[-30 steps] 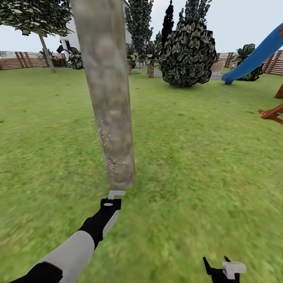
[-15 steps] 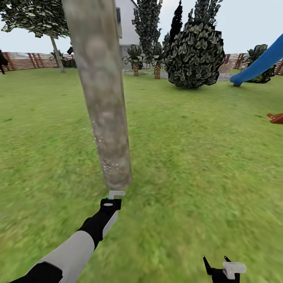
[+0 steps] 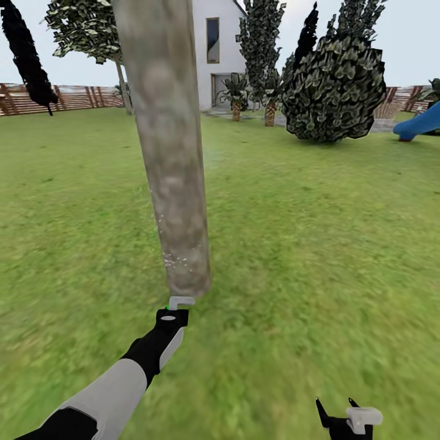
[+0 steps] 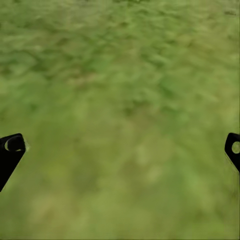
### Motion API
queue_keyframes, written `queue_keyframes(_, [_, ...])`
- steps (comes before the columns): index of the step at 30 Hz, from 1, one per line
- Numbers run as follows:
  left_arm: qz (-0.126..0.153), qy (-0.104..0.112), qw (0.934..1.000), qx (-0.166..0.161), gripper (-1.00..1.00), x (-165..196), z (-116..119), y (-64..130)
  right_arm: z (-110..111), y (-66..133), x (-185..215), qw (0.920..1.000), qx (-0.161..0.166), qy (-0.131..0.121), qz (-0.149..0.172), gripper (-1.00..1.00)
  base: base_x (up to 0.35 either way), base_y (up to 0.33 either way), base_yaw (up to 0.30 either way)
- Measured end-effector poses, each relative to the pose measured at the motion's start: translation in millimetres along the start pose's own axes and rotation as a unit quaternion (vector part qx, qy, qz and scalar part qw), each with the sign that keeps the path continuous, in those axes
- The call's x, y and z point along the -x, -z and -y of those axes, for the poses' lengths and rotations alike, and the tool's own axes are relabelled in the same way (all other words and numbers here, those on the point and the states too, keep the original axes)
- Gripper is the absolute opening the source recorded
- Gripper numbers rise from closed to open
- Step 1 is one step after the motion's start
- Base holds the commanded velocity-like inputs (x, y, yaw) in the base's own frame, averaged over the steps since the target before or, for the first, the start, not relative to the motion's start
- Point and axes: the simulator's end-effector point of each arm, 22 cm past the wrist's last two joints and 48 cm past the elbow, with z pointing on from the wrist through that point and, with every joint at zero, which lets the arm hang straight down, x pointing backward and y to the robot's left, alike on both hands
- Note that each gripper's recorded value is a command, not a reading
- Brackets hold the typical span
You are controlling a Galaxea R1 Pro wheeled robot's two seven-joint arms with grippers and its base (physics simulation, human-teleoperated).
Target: In the garden, pick up the pesticide atomizer on the floor and spray pesticide onto both trees until each tree trunk is fully covered.
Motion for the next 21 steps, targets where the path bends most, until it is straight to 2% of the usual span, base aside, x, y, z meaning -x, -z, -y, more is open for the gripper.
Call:
queue_keyframes(16, [0.005, 0.002, 1.0, -0.001, -1.0, 5.9, 0.4, 4.2, -0.4, -0.4, 5.1, 1.0, 0.0, -0.001, 0.006, 1.0, 0.025, -0.275, 0.243])
queue_keyframes(21, [0.006, 0.003, 1.0, -0.001, -1.0, 6.4, 0.3, 4.4, -1.2, -0.4, 5.3, 1.0, 0.001, 0.0, 0.006, 1.0, 0.0, -0.275, 0.034])
